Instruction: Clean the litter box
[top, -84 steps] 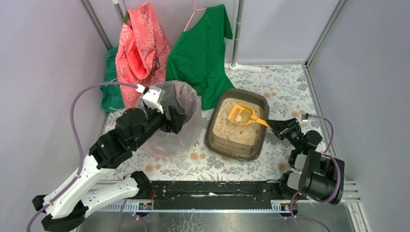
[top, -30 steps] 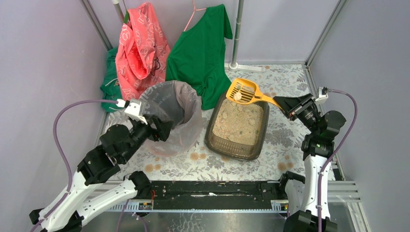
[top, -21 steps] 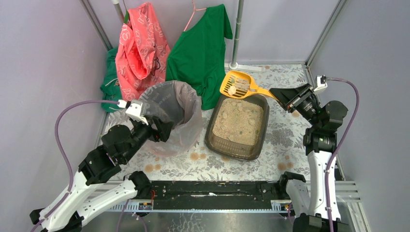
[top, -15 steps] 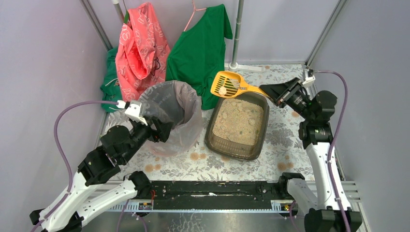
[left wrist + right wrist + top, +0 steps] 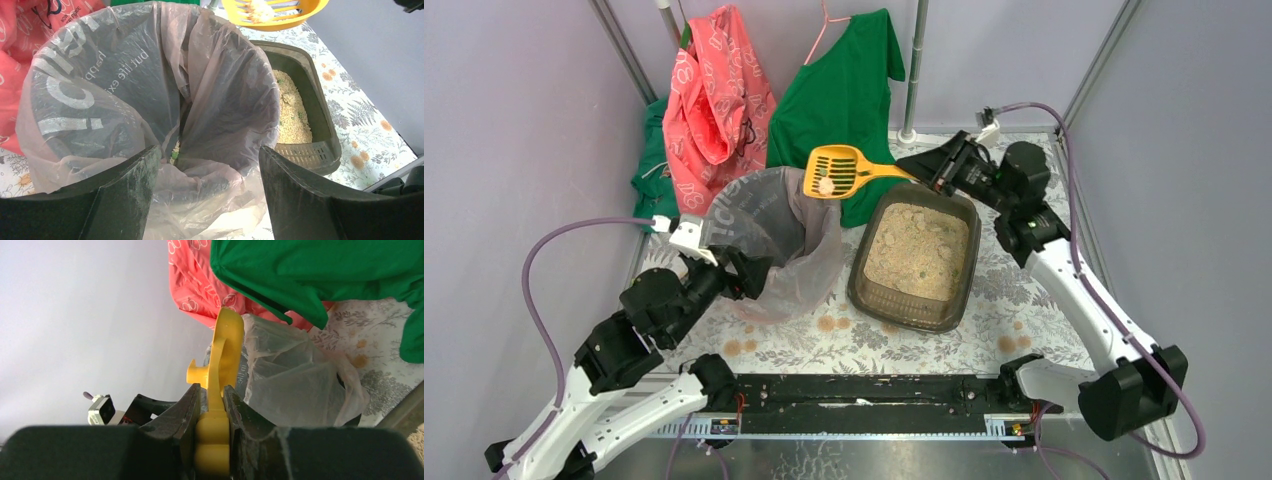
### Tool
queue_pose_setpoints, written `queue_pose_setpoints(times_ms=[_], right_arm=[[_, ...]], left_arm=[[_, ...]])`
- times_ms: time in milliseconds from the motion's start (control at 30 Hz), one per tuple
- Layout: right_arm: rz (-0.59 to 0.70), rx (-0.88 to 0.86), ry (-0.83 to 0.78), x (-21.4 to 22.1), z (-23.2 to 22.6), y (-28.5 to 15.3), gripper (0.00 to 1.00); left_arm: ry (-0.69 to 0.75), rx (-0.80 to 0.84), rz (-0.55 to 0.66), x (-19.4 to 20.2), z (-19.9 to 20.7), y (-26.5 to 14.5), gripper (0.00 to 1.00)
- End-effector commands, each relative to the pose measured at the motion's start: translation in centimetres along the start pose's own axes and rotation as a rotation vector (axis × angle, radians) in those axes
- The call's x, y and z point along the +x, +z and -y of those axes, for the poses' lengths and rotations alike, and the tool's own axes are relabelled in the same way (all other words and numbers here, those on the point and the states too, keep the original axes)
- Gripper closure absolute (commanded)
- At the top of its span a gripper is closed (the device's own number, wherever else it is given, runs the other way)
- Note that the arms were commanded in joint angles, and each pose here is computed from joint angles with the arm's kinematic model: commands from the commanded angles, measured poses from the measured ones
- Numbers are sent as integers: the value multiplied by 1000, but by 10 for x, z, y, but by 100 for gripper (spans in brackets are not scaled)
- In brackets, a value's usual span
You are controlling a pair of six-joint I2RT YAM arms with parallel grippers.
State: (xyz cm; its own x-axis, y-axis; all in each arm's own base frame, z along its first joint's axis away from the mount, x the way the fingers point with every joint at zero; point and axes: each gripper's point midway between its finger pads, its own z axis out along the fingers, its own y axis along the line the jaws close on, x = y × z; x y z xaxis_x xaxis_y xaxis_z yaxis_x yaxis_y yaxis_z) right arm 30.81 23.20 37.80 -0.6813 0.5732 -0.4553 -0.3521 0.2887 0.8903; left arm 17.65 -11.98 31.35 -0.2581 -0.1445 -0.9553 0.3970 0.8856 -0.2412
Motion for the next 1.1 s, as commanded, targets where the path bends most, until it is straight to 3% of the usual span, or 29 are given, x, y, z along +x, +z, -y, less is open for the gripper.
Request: queue_pose_setpoints(times_ms=[0, 333, 567, 700, 900, 1067], right_arm=[[27, -62, -106, -4, -33, 23, 100], [-111, 2, -359, 52, -47, 72, 100], [-230, 105, -749, 114, -63, 99, 100], [-212, 201, -975, 125, -65, 104, 100], [-158, 277, -1167, 133, -72, 104, 100], [-107, 196, -1126, 131, -99, 100, 100]], left_arm=[[-16, -27, 16, -2, -7, -6, 21], [-29, -52, 29, -8, -16, -22, 21], [-42, -52, 32, -9, -16, -23, 21], [-44, -50, 32, -9, -16, -24, 21], [-43, -58, 25, -8, -17, -24, 21], [-43, -61, 23, -7, -18, -24, 21]])
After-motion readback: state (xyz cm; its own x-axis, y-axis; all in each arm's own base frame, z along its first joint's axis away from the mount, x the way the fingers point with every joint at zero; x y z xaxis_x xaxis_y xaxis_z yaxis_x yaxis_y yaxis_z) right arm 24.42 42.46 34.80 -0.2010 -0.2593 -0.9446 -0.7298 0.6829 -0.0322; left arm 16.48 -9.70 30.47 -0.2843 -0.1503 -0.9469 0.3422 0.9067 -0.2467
